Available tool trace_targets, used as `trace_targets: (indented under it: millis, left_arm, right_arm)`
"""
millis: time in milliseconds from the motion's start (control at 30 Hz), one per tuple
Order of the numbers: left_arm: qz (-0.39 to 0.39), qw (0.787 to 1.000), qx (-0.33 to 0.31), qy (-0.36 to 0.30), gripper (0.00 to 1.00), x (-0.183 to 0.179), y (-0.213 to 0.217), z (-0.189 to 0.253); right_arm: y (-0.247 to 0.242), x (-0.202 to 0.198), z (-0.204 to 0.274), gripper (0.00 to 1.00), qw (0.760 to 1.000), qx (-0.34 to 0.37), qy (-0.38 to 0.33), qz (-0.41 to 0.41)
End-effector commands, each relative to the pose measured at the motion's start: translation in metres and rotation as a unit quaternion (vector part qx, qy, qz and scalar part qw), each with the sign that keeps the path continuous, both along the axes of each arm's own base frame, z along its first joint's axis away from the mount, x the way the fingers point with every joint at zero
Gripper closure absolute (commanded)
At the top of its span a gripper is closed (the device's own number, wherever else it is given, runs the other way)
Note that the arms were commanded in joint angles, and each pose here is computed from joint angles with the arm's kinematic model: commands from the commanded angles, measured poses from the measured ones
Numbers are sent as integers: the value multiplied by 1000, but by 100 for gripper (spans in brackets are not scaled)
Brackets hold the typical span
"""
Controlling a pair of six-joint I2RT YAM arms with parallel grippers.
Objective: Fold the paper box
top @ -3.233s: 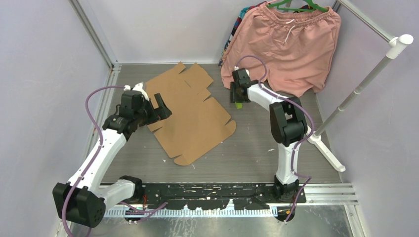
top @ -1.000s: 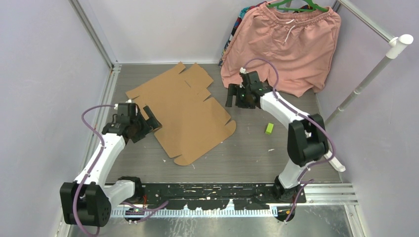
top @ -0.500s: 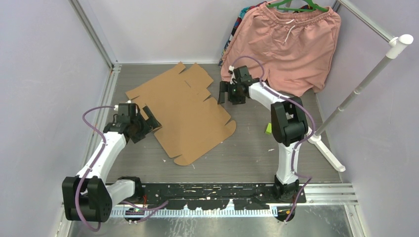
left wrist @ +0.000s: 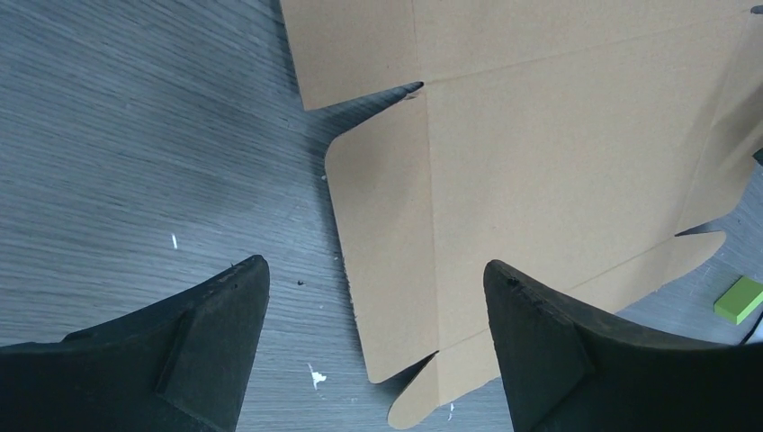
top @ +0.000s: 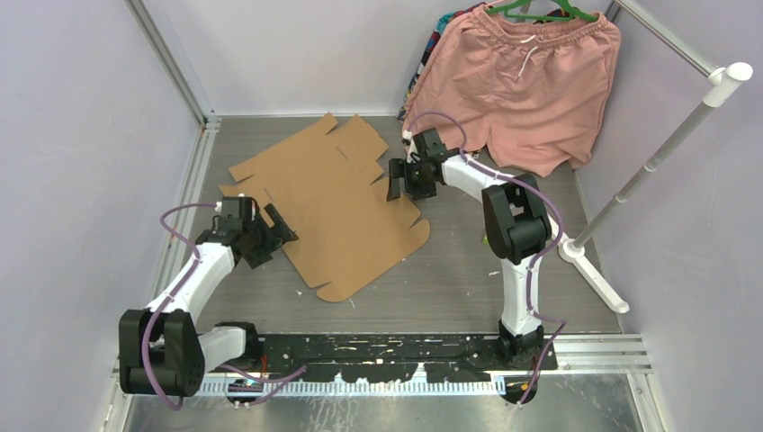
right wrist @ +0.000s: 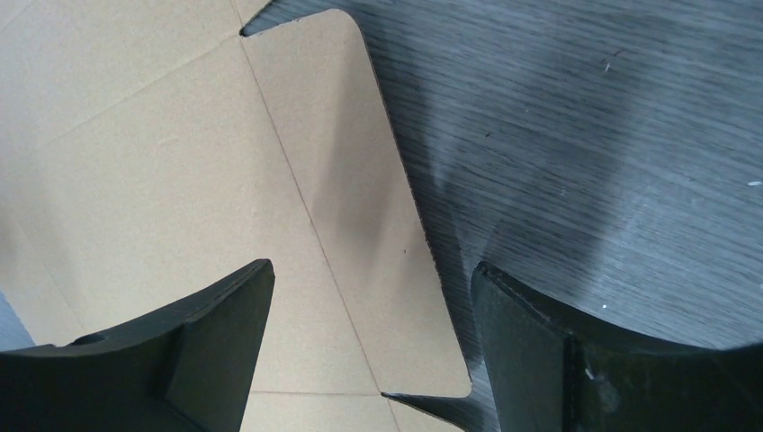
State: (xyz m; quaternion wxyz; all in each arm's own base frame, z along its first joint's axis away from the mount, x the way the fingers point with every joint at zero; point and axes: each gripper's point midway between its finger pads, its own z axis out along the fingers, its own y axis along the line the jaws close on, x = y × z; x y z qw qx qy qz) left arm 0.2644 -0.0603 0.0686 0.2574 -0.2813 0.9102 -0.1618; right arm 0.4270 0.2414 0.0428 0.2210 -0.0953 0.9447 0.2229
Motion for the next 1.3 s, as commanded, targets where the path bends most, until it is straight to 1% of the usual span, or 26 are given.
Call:
trace_targets:
  millis: [0,133,233,300,433,633,700,800,933,967,1000,1067,1200,1267]
  left_arm:
    - [3,1000,-10,-27,11,13,-1,5]
    - [8,1000,3,-27,11,15,3,3]
    - [18,999,25,-27,11,17,12,4]
    - [26,998,39,-34,11,22,17,9]
    - [33,997,47,-50,8,38,21,23]
    - [47,996,53,-57,8,58,24,25]
    - [51,996,51,-56,9,63,24,22]
    - [51,996,48,-46,10,69,22,13]
    - [50,997,47,-40,22,72,21,5]
    - [50,997,48,-42,26,73,22,5]
    - [51,997,49,-43,32,74,23,5]
    - [52,996,54,-45,37,75,24,6]
    - [55,995,68,-44,38,78,29,7]
    - [55,995,72,-41,38,79,30,5]
  right_arm:
    - [5,3,13,15,1000,7,-26,13]
    - [1,1,14,15,999,0,-31,12]
    - [-1,2,18,15,999,-5,-38,13]
    - [-1,6,24,13,999,-6,-49,11]
    - [2,26,44,9,997,-6,-81,0]
    - [14,59,69,8,993,8,-118,-4]
    - [20,69,73,10,992,14,-126,-2]
    - [28,81,75,15,991,25,-133,5]
    - [37,92,74,23,990,36,-137,11]
    - [38,94,74,25,990,37,-137,12]
    - [39,96,73,26,989,40,-139,12]
    - [43,100,72,27,989,45,-142,14]
    - [47,110,69,28,988,49,-143,15]
    - [49,113,66,30,989,49,-141,15]
